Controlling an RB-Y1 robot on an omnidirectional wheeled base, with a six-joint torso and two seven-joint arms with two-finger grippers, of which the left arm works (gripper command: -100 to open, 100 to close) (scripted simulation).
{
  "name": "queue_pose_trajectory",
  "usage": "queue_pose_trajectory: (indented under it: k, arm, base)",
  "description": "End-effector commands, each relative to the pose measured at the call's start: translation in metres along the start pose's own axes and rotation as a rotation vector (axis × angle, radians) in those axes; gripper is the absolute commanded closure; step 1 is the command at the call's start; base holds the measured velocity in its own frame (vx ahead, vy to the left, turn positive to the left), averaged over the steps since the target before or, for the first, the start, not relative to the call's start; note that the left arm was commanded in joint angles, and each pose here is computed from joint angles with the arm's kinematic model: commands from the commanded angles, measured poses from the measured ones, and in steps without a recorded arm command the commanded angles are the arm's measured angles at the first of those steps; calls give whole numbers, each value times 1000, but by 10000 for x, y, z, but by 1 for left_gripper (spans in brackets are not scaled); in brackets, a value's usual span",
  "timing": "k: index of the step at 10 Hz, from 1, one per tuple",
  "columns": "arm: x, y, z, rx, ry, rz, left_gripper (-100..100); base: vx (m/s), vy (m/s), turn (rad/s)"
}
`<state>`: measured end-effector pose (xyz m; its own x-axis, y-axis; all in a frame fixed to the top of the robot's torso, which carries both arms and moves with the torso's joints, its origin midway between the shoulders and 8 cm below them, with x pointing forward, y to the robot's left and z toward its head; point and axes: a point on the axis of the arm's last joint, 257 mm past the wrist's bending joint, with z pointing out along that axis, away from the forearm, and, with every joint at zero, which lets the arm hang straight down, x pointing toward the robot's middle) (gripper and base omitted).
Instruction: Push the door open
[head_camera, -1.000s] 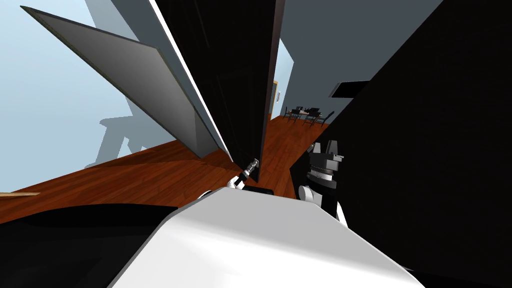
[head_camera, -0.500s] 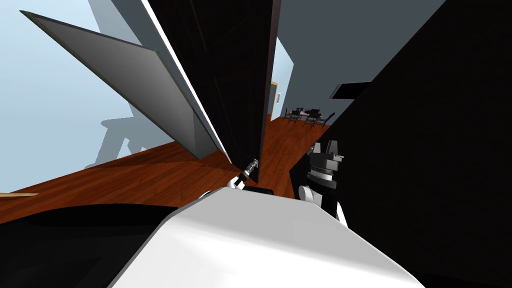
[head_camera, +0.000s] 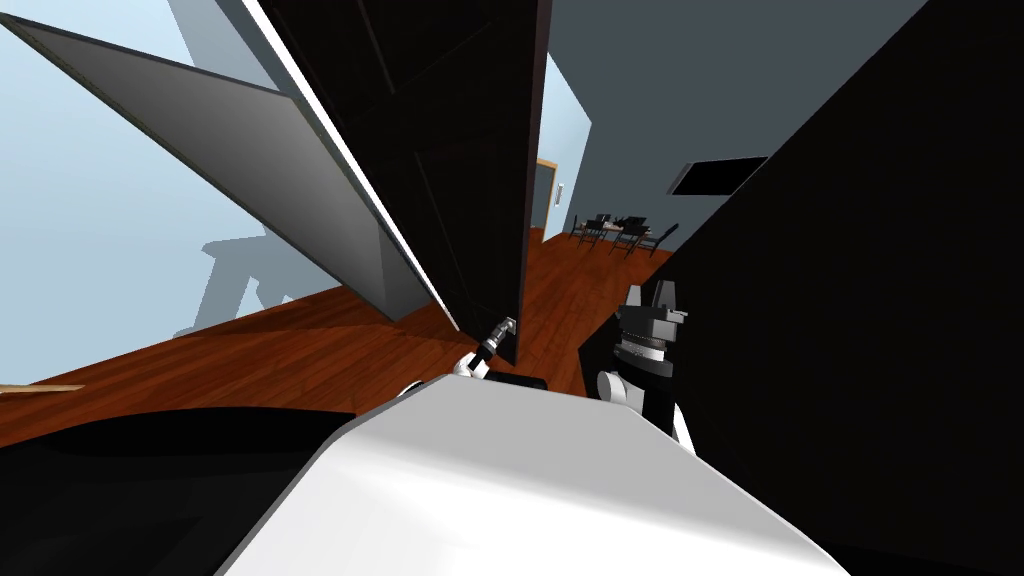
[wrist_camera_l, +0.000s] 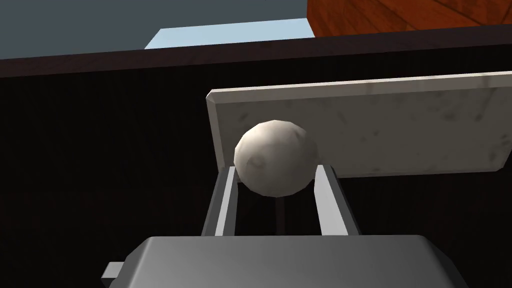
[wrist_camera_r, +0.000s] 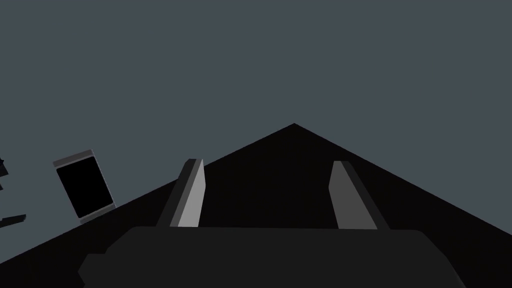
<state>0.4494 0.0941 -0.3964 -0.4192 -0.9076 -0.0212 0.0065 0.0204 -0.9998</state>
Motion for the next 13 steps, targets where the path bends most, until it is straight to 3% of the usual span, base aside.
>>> queue_pose_trajectory:
  k: [1,2,3,11,13]
  arm:
    - [-182,-48,21,8,-42,12,100]
    - [-246,-49,25,7,-63,15,100]
    - [-160,-37,6,3,-44,7,-100]
    - [-50,-49,42,2,-32,-21,-100]
    - [-85,-38,32,1,-38,-15,-100]
  base:
    - [135,-107,77]
    - [184,-143,118]
    - [-33,-30,62]
    - [-187,30,19]
    - [9,-9,-20]
